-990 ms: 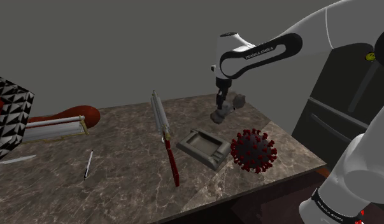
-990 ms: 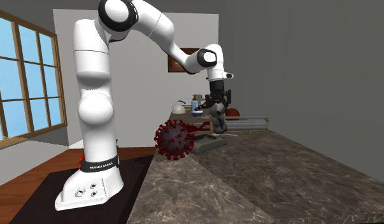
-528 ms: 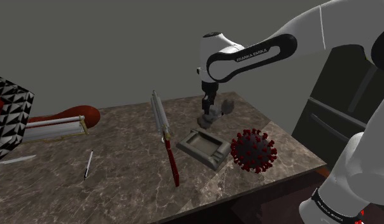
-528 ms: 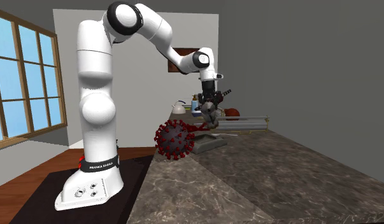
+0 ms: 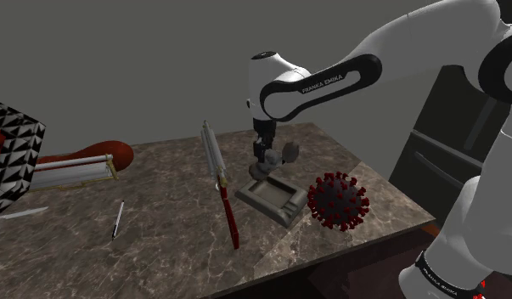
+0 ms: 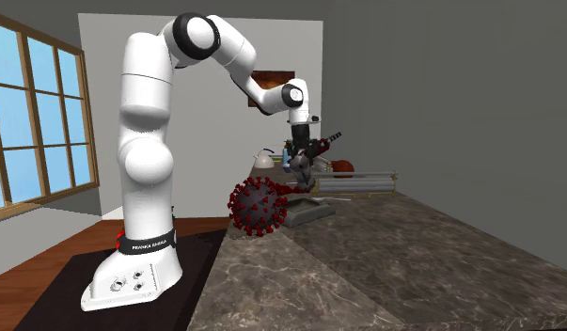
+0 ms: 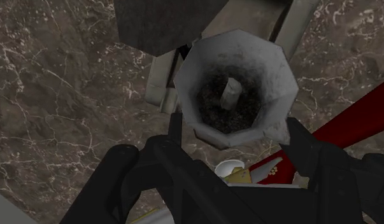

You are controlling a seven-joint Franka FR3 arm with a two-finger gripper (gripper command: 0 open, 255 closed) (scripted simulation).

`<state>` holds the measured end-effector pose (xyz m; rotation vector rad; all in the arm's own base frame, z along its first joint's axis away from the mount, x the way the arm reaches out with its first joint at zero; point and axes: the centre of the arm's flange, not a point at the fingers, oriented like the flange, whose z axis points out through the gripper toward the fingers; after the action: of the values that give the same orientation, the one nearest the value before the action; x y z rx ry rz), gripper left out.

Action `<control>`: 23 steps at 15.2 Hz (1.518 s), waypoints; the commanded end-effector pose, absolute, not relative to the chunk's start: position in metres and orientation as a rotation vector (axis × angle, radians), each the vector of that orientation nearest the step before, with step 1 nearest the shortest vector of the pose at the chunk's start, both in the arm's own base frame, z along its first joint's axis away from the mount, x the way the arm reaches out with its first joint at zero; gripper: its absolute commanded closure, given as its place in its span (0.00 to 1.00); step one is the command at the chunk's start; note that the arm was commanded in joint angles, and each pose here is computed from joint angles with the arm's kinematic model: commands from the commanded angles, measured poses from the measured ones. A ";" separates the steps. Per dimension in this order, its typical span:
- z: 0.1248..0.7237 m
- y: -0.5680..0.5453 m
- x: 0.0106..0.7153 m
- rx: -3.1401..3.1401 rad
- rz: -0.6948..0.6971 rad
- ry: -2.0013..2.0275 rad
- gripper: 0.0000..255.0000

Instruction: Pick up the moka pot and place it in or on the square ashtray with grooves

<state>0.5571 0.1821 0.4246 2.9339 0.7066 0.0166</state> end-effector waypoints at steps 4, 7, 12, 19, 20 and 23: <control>0.400 0.183 0.556 2.934 0.018 0.706 1.00; 0.384 0.183 0.556 2.934 0.018 0.706 1.00; 0.368 0.183 0.556 2.934 0.018 0.706 1.00; 0.368 0.183 0.556 2.934 0.018 0.706 0.00; 0.368 0.183 0.556 2.934 0.018 0.706 0.00; 0.368 0.183 0.556 2.934 0.018 0.706 0.00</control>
<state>0.5564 0.1831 0.3682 2.9340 0.7058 0.0181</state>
